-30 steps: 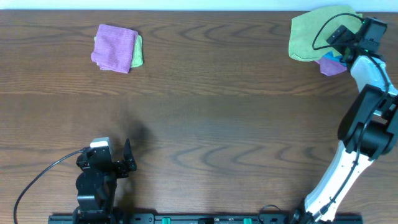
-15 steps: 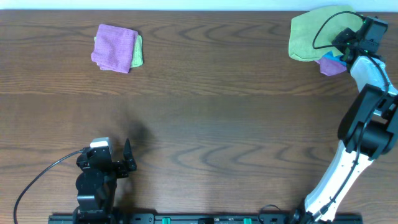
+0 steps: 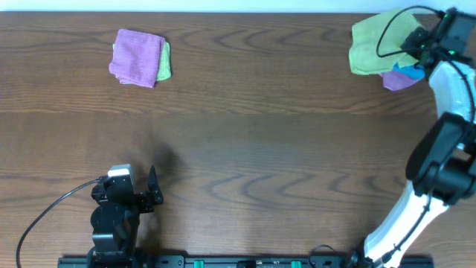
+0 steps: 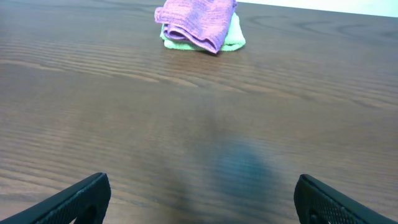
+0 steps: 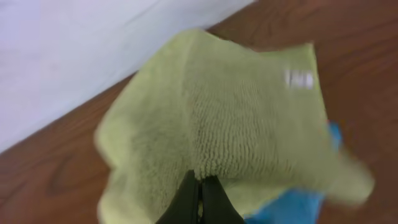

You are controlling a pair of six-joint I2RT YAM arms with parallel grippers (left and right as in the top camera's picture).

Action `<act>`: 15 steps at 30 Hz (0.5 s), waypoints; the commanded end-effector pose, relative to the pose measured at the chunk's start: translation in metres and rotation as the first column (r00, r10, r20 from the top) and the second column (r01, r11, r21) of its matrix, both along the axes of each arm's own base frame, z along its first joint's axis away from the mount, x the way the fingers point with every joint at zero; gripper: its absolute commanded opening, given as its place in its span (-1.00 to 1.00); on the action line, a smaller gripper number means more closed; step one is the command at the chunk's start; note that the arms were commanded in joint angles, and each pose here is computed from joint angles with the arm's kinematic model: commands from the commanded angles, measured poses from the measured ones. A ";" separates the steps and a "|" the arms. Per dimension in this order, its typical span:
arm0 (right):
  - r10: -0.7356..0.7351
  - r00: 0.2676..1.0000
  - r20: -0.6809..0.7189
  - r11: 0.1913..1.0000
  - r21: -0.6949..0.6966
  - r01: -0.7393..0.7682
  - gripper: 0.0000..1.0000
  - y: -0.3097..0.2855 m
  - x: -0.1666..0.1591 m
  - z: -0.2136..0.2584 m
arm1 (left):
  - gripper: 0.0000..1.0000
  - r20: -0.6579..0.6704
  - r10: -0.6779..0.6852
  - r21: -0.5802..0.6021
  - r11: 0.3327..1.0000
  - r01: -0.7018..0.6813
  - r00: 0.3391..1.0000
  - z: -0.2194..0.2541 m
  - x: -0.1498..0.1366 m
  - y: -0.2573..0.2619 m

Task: Fold the cloth
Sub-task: 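Pull the green cloth with the right gripper to the table center and release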

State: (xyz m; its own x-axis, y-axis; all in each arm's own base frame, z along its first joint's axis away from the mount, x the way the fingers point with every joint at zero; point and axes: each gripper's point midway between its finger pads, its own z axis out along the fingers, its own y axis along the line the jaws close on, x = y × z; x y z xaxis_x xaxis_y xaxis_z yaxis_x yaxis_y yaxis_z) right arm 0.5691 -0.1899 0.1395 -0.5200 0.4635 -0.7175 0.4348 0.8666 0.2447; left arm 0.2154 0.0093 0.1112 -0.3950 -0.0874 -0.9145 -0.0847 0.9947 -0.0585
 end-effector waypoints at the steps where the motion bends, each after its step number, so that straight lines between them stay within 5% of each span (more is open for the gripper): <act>1: 0.088 0.996 0.023 0.993 -0.082 -0.086 -0.97 0.018 -0.005 0.047 | 0.91 -0.014 0.002 0.020 1.000 -0.002 1.000 -0.007 0.000 0.002; 15: 0.325 0.932 -0.162 0.935 -0.096 -0.343 -0.98 0.127 -0.096 0.118 | 0.91 -0.014 0.002 0.020 1.000 -0.002 1.000 -0.007 0.000 0.002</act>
State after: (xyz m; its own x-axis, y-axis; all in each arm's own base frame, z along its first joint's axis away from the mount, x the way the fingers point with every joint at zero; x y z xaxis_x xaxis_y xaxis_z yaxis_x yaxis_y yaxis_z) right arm 0.4846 -0.0878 0.2199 -0.7462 0.2511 -0.6166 0.2287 0.9665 0.1169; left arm 0.2154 0.0093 0.1113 -0.3946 -0.0874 -0.9147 -0.0846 0.9947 -0.0585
